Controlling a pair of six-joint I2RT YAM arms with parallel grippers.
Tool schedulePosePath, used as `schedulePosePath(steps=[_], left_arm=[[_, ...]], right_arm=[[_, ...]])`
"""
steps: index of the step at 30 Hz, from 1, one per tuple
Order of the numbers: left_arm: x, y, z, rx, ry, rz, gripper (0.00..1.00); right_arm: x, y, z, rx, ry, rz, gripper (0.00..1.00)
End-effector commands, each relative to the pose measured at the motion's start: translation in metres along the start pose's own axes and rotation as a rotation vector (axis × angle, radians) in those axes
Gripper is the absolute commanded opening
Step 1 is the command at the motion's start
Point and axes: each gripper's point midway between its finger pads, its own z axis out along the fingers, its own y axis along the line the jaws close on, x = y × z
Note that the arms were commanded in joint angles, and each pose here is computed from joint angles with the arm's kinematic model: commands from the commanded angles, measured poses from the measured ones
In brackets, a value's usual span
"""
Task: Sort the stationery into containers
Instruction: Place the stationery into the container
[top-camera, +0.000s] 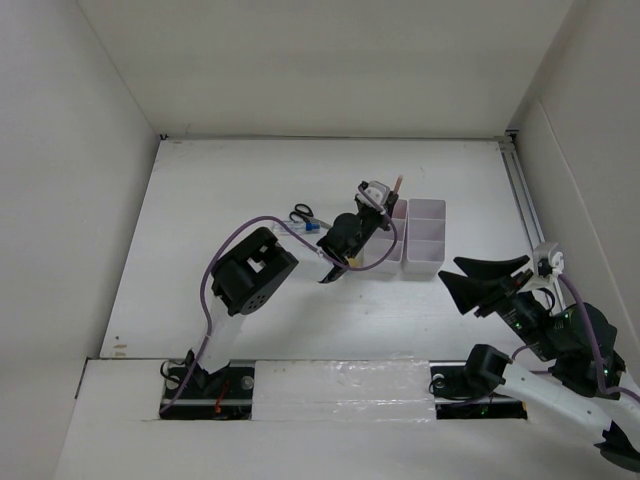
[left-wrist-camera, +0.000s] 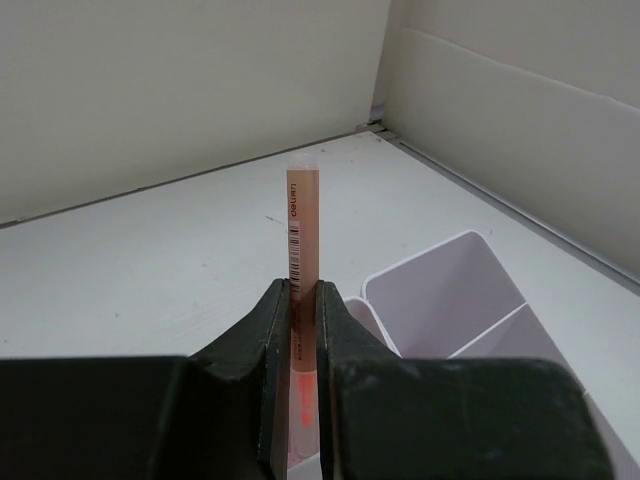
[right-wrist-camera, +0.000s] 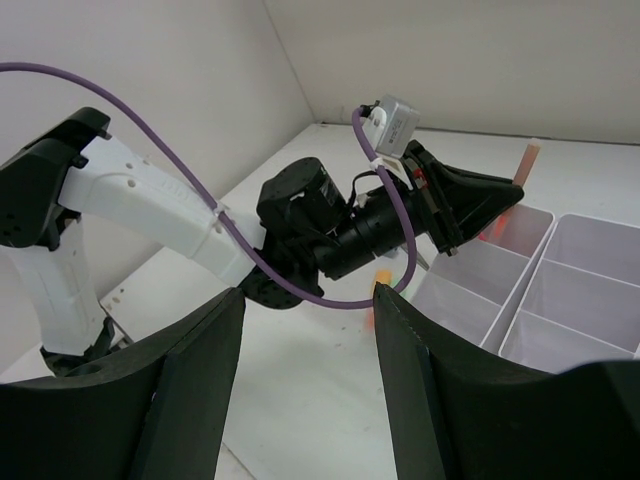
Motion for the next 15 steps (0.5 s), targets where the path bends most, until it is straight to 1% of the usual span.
schedulePosePath(steps=[1, 4, 10, 11, 15], left_arm=[[-0.106, -0.015, 0.005, 0.058, -0.384, -0.056, 0.0], [-0.108, -0.015, 0.005, 0.059, -0.393, -0.058, 0.0], [-0.096, -0.014, 0.001, 0.058, -0.362, -0.06, 0.0], [-0.092, -0.013, -0.001, 0.057, -0.353, -0.058, 0.01], [-0.097, -0.013, -0.005, 0.06, -0.361, -0.071, 0.13]], right_arm=[[-0.015, 0.006, -0.002, -0.02, -0.029, 0.018, 0.6], [-0.016, 0.006, -0.002, -0.02, -0.029, 0.018, 0.6], [-0.012, 0.007, 0.001, -0.027, -0.02, 0.006, 0.6], [-0.012, 0.007, 0.001, -0.027, -0.02, 0.006, 0.6], [-0.01, 0.007, 0.003, -0.024, -0.011, 0.003, 0.6]])
